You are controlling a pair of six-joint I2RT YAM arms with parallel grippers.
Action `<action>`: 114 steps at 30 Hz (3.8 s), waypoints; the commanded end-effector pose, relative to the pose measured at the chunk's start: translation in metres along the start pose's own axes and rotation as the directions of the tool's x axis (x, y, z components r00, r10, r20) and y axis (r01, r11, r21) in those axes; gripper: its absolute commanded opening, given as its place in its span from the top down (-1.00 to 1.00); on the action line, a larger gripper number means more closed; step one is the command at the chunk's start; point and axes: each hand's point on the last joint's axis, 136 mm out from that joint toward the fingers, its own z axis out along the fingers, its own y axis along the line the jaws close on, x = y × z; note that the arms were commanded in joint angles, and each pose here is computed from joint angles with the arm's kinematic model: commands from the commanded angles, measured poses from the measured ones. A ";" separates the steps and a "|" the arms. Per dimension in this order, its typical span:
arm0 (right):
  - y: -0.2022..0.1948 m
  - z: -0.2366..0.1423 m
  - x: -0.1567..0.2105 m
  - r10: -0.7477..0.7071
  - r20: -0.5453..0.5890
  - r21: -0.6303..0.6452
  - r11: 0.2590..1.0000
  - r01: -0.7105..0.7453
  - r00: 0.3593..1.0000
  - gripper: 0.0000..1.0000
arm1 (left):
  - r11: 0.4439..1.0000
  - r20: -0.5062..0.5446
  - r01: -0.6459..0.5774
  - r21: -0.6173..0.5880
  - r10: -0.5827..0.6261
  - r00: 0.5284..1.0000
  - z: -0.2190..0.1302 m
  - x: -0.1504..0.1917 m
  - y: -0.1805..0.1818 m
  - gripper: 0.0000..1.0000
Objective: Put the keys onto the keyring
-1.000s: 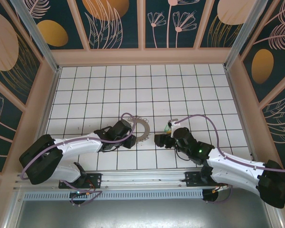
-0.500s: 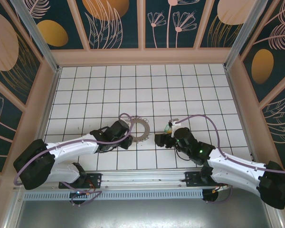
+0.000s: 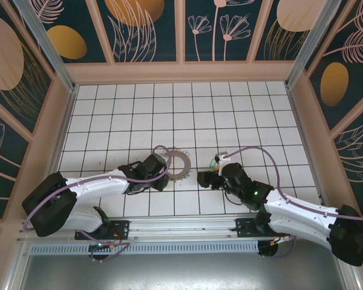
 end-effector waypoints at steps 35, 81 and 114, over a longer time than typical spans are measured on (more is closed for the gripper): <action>-0.007 -0.005 -0.003 0.016 0.035 0.017 1.000 -0.017 0.999 -0.61 | 0.998 0.083 -0.020 -0.059 0.025 0.996 0.005 -0.029 0.000 0.36; -0.007 -0.006 -0.008 0.012 0.039 0.017 1.000 -0.013 0.999 -0.62 | 0.998 0.026 -0.056 -0.023 0.057 0.998 0.020 -0.022 -0.008 0.56; -0.011 -0.009 -0.004 0.028 0.046 0.021 0.999 -0.029 0.999 -0.62 | 0.997 0.033 -0.066 -0.050 0.067 0.997 0.012 -0.021 -0.002 0.71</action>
